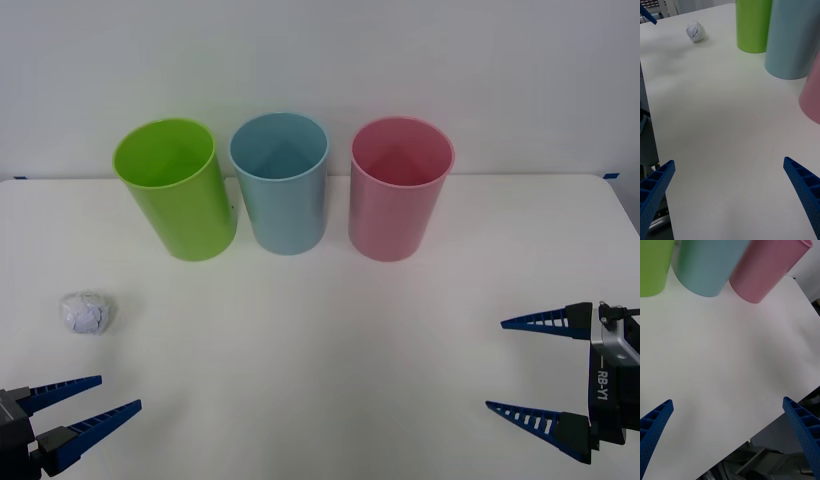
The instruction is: Put cans in the blue bin and PET bottles in the pink bin and trash in the green bin.
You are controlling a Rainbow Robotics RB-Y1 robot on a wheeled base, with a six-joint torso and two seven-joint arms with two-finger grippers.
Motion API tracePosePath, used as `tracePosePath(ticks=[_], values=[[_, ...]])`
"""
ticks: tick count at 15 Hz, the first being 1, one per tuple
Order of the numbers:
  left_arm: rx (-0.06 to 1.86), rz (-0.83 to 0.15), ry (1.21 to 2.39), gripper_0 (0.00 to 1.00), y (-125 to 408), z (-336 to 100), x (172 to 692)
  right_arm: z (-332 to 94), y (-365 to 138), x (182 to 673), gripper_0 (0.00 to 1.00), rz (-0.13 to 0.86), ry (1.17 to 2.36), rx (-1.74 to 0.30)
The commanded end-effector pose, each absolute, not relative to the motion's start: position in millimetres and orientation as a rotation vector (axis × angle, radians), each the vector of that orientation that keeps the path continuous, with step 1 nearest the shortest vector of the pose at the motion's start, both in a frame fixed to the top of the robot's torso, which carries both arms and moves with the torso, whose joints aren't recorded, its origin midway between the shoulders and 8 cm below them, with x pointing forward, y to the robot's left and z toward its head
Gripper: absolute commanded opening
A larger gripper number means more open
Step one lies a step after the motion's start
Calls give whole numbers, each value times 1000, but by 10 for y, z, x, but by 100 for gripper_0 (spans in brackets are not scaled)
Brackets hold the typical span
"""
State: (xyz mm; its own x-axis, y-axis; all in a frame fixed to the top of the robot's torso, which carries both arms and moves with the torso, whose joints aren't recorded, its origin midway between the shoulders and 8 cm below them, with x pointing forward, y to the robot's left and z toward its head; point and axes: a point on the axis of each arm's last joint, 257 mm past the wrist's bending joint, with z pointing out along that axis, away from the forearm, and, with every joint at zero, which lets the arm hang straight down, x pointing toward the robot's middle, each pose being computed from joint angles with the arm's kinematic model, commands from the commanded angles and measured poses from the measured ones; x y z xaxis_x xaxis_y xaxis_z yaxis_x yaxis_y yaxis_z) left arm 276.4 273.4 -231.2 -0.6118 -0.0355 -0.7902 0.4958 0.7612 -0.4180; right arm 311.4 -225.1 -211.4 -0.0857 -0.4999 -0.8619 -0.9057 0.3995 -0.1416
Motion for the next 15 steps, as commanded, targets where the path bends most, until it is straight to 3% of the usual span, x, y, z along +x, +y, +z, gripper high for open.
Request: tracePosePath(ticks=[1,15], values=[[344,-795,2106,100,2734,-2312,2764,-2114,-2251,3114,100,551,1732,-1235],[344,-795,2106,100,2734,-2312,2764,-2114,-2251,3114,100,551,1732,-1235]])
